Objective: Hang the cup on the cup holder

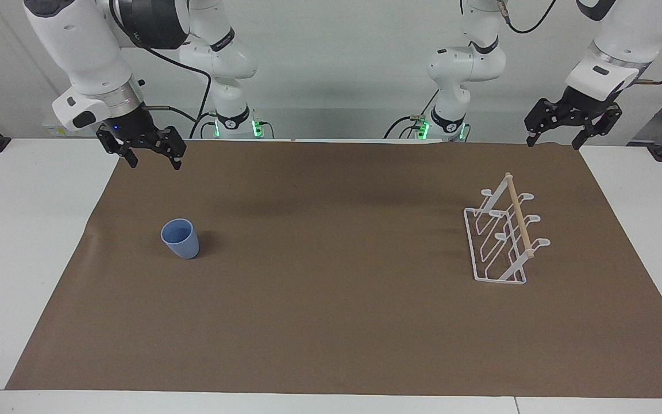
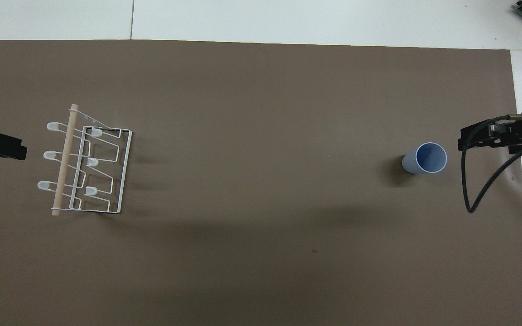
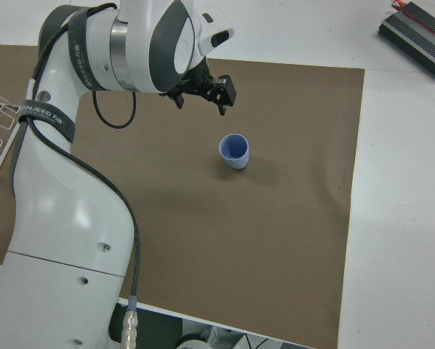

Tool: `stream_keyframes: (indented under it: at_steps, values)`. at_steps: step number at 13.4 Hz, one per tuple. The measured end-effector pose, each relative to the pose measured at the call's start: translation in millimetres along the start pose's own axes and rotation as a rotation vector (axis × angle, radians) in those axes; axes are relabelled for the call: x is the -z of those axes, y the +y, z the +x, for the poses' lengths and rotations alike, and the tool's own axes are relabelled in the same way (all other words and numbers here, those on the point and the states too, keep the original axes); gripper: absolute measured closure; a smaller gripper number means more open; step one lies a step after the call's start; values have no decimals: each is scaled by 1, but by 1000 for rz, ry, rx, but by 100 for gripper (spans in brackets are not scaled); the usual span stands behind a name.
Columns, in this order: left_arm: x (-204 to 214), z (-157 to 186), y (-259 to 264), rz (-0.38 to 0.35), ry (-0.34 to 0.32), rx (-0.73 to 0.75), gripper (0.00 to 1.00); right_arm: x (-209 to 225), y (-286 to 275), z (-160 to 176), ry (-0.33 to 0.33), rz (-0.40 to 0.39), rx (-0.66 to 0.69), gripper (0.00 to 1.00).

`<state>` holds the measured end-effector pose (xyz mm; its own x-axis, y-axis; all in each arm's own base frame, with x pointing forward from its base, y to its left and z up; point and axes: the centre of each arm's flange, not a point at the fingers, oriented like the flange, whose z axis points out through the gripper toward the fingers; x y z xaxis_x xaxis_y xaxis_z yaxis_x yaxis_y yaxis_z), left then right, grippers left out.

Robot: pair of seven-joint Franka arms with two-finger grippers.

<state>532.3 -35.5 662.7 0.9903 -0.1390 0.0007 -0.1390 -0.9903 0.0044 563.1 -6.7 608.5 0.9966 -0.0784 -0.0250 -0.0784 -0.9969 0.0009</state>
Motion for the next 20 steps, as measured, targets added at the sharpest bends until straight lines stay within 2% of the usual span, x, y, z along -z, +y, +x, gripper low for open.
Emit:
stream_keyframes:
  at_steps: [10,20]
  values:
    - [0,0,-2,0,0,4,0,-10,4,-2,-17,-1,62,0]
    - [0,0,-1,0,0,2,0,-102,-1,-5,49,-6,72,3]
